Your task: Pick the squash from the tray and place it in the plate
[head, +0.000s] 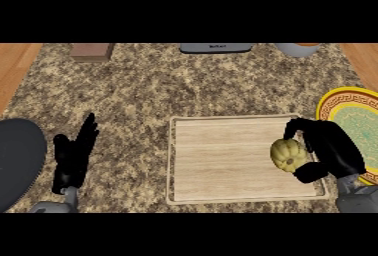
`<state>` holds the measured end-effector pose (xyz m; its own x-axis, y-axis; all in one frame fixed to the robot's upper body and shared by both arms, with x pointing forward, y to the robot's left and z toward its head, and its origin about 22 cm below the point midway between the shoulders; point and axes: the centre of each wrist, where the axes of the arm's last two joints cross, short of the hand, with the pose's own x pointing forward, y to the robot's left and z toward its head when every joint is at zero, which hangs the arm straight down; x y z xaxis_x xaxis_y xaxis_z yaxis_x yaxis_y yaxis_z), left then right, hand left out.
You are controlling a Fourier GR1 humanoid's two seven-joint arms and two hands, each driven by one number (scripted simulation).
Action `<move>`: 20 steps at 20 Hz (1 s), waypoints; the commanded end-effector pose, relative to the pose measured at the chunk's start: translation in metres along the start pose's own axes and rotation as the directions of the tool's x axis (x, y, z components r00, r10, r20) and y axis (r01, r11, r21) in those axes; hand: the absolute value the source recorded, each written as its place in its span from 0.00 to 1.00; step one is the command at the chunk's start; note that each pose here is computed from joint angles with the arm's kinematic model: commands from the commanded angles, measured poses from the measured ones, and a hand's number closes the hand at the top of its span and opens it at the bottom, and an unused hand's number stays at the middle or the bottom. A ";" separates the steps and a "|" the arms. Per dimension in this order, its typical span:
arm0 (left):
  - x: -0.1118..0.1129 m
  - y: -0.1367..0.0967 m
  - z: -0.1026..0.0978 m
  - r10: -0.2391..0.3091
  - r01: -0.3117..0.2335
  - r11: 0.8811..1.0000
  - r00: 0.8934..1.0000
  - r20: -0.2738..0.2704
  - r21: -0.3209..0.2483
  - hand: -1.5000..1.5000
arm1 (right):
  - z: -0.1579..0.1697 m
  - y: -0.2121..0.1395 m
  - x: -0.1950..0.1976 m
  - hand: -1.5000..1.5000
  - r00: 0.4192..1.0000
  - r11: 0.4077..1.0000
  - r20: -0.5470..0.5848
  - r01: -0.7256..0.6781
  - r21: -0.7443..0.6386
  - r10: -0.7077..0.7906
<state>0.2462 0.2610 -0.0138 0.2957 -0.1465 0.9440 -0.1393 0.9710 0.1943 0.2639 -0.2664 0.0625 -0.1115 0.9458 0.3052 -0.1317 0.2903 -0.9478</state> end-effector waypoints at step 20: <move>0.010 -0.005 0.018 -0.013 0.013 1.000 1.000 0.010 -0.018 0.50 | 0.028 -0.082 -0.121 1.00 0.956 0.885 -0.238 0.045 -0.463 -0.173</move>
<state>0.2430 0.2520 -0.0087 0.2860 -0.1614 0.9445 -0.1170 0.9725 0.2016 0.2566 -0.4056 0.1211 0.1123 0.8915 0.4388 0.3553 0.3764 -0.8556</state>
